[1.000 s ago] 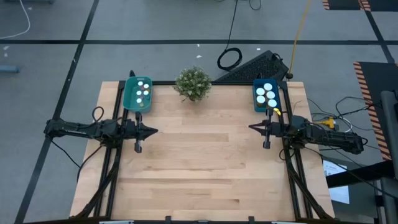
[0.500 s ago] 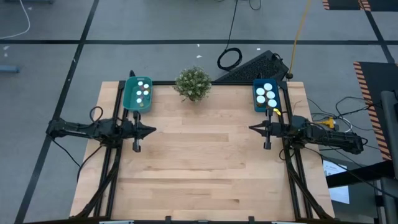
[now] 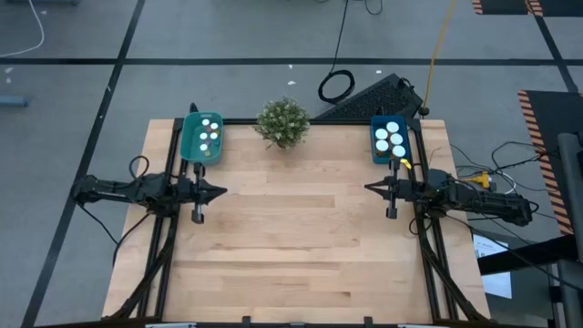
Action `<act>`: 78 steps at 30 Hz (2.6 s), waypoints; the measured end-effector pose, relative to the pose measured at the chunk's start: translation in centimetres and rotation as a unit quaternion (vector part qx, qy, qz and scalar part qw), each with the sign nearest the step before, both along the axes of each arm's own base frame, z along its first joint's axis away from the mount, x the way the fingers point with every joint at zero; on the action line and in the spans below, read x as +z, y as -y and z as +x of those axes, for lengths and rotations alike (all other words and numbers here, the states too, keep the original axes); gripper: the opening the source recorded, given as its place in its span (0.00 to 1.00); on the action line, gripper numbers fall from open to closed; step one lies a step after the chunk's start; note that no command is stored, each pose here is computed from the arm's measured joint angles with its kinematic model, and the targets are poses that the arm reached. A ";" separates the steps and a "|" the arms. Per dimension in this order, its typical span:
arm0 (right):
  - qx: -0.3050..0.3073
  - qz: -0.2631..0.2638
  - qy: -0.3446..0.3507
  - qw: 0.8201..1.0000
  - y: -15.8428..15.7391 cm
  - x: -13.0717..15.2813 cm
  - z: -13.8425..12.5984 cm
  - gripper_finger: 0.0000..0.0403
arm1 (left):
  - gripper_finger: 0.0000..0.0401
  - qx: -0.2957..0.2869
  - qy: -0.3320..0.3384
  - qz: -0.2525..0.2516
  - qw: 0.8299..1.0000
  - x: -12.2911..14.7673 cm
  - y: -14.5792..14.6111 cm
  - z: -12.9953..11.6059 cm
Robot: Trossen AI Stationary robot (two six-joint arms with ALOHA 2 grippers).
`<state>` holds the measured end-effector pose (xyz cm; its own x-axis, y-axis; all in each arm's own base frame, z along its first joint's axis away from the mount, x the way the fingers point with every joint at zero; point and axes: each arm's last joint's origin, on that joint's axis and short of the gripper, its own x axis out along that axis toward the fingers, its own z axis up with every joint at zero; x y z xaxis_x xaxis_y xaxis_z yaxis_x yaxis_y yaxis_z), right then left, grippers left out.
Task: Pick and place medicine bottles into bin by pill shape (circle, oval)
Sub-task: Return to Home Position
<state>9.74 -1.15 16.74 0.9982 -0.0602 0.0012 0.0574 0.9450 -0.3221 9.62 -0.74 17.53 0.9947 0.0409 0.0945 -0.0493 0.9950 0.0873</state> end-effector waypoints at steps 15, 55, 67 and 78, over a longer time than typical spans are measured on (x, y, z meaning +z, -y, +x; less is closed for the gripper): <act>0.001 -0.001 0.001 1.000 0.0 0.0 0.0 0.00 | 0.01 -0.023 -0.027 0.000 0.999 -0.5 0.1 0.0; 0.080 0.049 0.001 0.996 -1.2 0.1 0.1 0.00 | 0.02 -0.033 -0.029 0.015 0.999 -0.6 0.2 0.0; 0.083 0.041 -0.002 0.996 -1.8 0.0 0.1 0.00 | 0.07 -0.030 -0.028 0.014 0.999 -0.5 0.2 0.0; 0.092 0.042 0.004 0.995 -2.0 0.1 0.0 0.00 | 0.09 -0.030 -0.028 0.013 0.999 -0.5 0.2 0.0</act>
<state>9.77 0.87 16.87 0.9924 0.1225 0.0118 -0.1160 0.9632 -0.2424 9.66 -0.91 17.00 0.9990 -0.0205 0.0392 0.0159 0.9933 0.1147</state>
